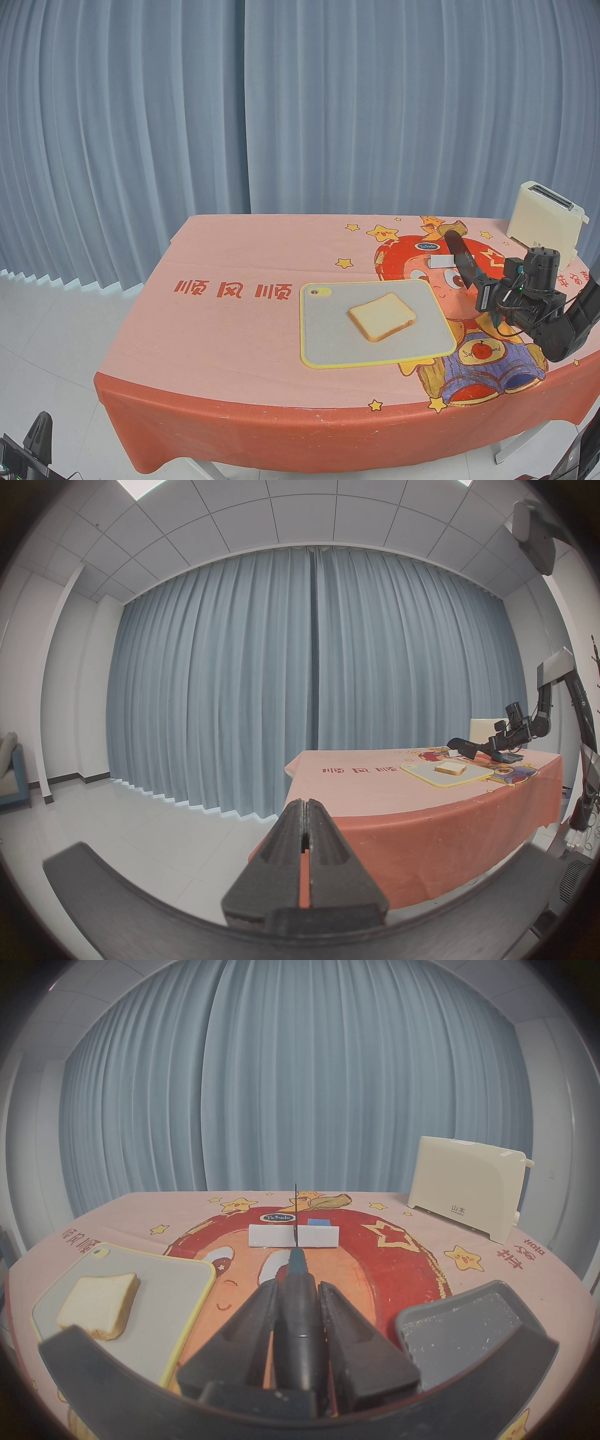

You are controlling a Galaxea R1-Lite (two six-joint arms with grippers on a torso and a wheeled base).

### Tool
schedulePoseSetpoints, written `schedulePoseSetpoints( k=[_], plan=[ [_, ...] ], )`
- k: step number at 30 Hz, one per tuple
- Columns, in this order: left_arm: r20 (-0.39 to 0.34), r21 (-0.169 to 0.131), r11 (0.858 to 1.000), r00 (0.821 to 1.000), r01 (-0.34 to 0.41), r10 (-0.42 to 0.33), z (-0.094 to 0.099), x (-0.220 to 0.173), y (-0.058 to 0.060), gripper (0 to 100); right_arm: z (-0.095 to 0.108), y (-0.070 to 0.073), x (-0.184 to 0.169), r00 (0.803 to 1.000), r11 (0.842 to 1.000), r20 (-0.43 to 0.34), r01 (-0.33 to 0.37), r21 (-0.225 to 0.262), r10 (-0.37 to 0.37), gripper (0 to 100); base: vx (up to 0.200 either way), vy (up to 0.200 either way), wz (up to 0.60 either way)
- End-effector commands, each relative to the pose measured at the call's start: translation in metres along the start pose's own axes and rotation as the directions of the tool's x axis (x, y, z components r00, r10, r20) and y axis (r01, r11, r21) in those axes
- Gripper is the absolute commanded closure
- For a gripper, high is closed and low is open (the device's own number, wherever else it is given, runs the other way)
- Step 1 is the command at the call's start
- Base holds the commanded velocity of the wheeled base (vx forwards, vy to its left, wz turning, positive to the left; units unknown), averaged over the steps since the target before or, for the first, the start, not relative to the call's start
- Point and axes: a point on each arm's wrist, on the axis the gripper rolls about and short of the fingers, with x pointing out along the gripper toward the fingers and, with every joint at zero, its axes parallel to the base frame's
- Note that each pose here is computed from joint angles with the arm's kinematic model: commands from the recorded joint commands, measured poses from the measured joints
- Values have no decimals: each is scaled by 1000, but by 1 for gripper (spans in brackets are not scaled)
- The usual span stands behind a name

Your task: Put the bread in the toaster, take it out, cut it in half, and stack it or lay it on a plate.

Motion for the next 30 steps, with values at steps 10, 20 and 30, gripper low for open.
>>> schedulePoseSetpoints(
  k=[10, 20, 30],
  plan=[
    [-1, 0, 1000, 1000, 0, 0, -5, 0, 0, 100, 15, -1, -9, 998, 1000, 61, -2, 10, 1, 100, 0, 0, 0],
    [-1, 0, 1000, 1000, 0, 0, -5, 0, 0, 100, 26, 5, -23, 994, 1000, 104, -27, 8, 26, 100, 0, 0, 0],
    [-1, 0, 1000, 1000, 0, 0, -5, 0, 0, 100, 34, 15, -43, 988, 998, 142, -67, -3, 66, 100, 0, 0, 0]
  ],
)
